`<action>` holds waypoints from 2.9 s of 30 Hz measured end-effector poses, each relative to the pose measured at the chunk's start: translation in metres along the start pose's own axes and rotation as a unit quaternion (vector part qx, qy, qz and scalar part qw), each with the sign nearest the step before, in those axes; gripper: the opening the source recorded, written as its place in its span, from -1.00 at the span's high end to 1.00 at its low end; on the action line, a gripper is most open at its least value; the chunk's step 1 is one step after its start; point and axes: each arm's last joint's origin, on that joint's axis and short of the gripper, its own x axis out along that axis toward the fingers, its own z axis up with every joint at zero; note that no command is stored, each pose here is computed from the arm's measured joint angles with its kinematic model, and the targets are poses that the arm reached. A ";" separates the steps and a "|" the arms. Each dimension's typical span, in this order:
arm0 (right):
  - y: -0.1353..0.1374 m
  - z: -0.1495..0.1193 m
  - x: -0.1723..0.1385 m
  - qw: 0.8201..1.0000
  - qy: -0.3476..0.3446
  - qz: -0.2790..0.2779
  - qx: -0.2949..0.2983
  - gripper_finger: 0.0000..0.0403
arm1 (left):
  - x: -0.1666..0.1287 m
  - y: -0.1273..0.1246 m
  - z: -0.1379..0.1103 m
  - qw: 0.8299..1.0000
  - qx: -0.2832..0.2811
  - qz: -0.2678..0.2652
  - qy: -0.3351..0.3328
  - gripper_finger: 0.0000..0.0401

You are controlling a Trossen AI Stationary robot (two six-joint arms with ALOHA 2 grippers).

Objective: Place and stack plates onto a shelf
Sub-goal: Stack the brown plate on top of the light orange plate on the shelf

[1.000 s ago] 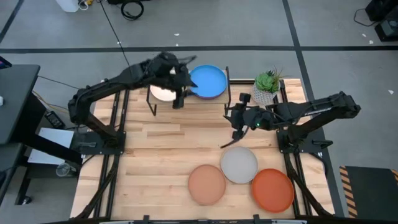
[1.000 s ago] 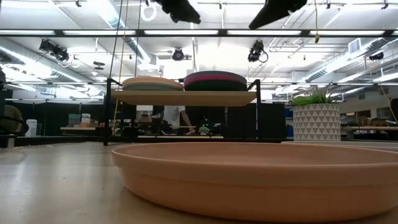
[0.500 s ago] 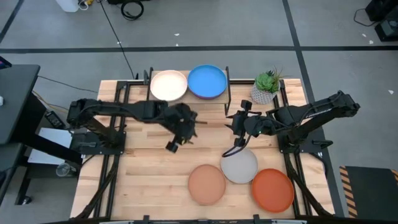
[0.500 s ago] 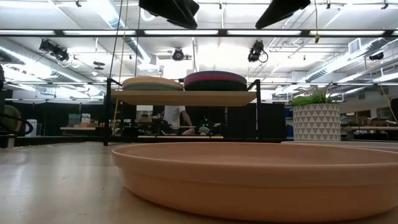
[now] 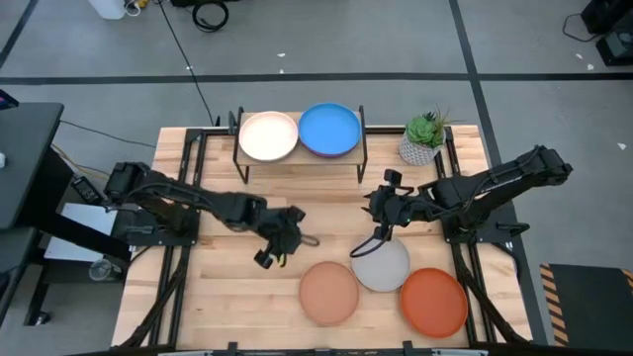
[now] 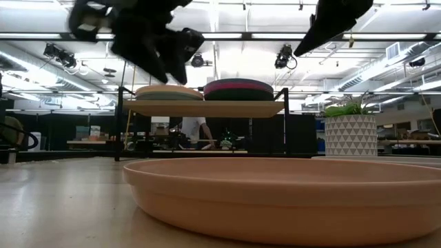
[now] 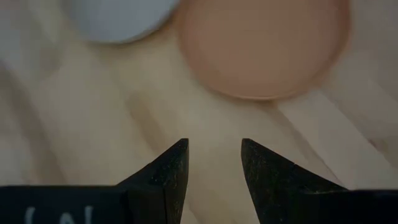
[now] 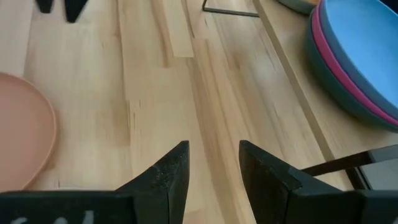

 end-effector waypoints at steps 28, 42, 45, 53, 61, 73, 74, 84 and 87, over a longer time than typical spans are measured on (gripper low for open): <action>0.004 0.002 -0.002 1.000 -0.023 -0.017 0.007 0.27 | 0.072 -0.078 0.000 0.980 0.192 0.055 0.008 0.23; 0.006 -0.013 0.007 0.999 -0.007 -0.047 -0.004 0.27 | 0.081 -0.085 0.000 0.962 0.270 -0.014 -0.035 0.23; 0.006 -0.013 0.007 0.999 -0.008 -0.047 -0.003 0.27 | 0.080 -0.086 0.002 0.948 0.315 -0.010 -0.042 0.23; 0.006 -0.009 0.008 0.999 -0.027 -0.046 -0.010 0.27 | 0.087 -0.084 0.002 0.941 0.331 -0.026 -0.070 0.23; 0.006 -0.007 0.008 0.998 -0.033 -0.045 -0.010 0.27 | 0.106 -0.085 -0.004 0.932 0.352 -0.037 -0.073 0.24; 0.005 -0.002 0.008 0.997 -0.053 -0.046 -0.015 0.27 | 0.107 -0.090 -0.006 0.943 0.323 -0.058 -0.063 0.75; 0.004 -0.002 0.009 0.997 -0.054 -0.047 -0.017 0.27 | 0.107 -0.092 -0.007 0.944 0.318 -0.062 -0.059 0.80; -0.003 0.000 0.013 0.997 -0.054 -0.059 -0.015 0.27 | 0.076 -0.093 -0.006 0.968 0.232 -0.088 -0.025 0.92; -0.003 0.000 0.013 0.997 -0.050 -0.060 -0.015 0.27 | 0.056 -0.085 -0.002 0.977 0.193 -0.079 -0.031 0.92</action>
